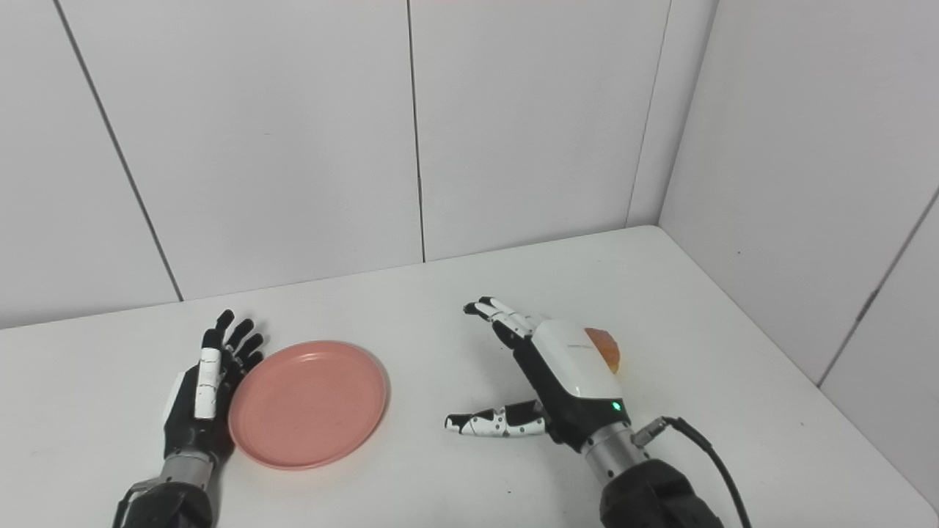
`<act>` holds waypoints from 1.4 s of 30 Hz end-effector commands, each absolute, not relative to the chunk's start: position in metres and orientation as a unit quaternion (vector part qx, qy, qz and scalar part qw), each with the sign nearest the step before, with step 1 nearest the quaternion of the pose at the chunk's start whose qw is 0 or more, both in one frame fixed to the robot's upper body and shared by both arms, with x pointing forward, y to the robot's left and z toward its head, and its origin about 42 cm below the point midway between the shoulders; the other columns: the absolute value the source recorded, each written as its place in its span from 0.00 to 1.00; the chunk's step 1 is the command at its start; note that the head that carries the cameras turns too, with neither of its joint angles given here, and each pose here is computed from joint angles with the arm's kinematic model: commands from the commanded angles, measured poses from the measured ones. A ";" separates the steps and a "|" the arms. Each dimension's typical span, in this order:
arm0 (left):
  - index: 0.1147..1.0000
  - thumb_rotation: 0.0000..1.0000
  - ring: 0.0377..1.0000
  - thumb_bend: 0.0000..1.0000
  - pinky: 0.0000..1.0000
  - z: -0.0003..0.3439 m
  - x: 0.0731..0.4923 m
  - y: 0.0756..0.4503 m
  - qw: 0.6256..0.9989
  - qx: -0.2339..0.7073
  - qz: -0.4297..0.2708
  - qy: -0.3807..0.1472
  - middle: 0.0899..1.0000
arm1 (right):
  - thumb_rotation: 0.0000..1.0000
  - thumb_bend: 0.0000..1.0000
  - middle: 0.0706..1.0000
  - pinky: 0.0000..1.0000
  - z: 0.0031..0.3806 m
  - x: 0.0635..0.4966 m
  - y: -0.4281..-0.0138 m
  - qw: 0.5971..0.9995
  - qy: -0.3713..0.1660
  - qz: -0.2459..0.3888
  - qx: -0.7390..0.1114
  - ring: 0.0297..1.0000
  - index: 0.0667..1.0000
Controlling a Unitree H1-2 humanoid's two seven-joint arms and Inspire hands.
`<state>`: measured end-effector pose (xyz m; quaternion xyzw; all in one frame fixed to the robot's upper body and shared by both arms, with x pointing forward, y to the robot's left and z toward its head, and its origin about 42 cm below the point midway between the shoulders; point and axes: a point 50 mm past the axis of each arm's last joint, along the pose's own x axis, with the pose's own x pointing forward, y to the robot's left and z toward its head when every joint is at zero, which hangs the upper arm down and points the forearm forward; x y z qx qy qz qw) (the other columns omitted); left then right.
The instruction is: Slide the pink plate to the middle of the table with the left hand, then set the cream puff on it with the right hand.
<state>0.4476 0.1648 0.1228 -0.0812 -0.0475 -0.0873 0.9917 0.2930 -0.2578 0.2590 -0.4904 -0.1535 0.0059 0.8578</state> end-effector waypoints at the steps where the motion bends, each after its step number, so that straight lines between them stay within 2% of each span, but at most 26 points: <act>1: 1.00 0.88 0.92 1.00 0.94 0.065 0.415 0.174 0.993 -0.091 -0.069 0.030 0.94 | 0.40 1.00 0.89 0.76 0.282 0.295 -0.264 0.840 -0.163 -0.016 -0.517 0.86 0.85; 4: 1.00 0.87 0.92 1.00 0.94 0.066 0.416 0.175 0.993 -0.089 -0.071 0.030 0.94 | 0.38 1.00 0.90 0.79 0.297 0.299 -0.272 0.825 -0.149 -0.011 -0.545 0.87 0.84; 10: 1.00 0.87 0.91 1.00 0.92 0.071 0.422 0.177 0.994 -0.081 -0.072 0.024 0.93 | 0.37 1.00 0.84 0.72 0.325 0.310 -0.286 0.781 -0.134 0.002 -0.610 0.81 0.80; 14: 1.00 0.88 0.91 1.00 0.92 0.071 0.422 0.175 0.994 -0.083 -0.073 0.023 0.93 | 0.36 1.00 0.85 0.74 0.333 0.323 -0.299 0.771 -0.115 -0.003 -0.626 0.82 0.80; 18: 1.00 0.88 0.91 1.00 0.92 0.070 0.421 0.174 0.994 -0.083 -0.073 0.024 0.93 | 0.33 1.00 0.85 0.71 0.340 0.337 -0.309 0.756 -0.098 -0.010 -0.647 0.82 0.80; 21: 1.00 0.88 0.91 1.00 0.93 0.069 0.420 0.174 0.994 -0.083 -0.072 0.024 0.93 | 0.36 1.00 0.85 0.69 0.343 0.348 -0.319 0.743 -0.079 -0.009 -0.664 0.81 0.80; 28: 1.00 0.89 0.91 1.00 0.93 0.067 0.419 0.174 0.994 -0.085 -0.070 0.026 0.94 | 0.33 1.00 0.86 0.70 0.333 0.373 -0.339 0.744 -0.020 -0.011 -0.668 0.82 0.81; 40: 1.00 0.88 0.91 1.00 0.94 0.065 0.419 0.173 0.993 -0.090 -0.069 0.028 0.94 | 0.28 0.99 0.84 0.69 0.305 0.391 -0.356 0.747 0.021 -0.027 -0.664 0.81 0.80; 42: 1.00 0.87 0.92 1.00 0.95 0.065 0.419 0.172 0.993 -0.093 -0.069 0.029 0.94 | 0.24 0.98 0.84 0.69 0.302 0.391 -0.358 0.749 0.026 -0.028 -0.661 0.82 0.80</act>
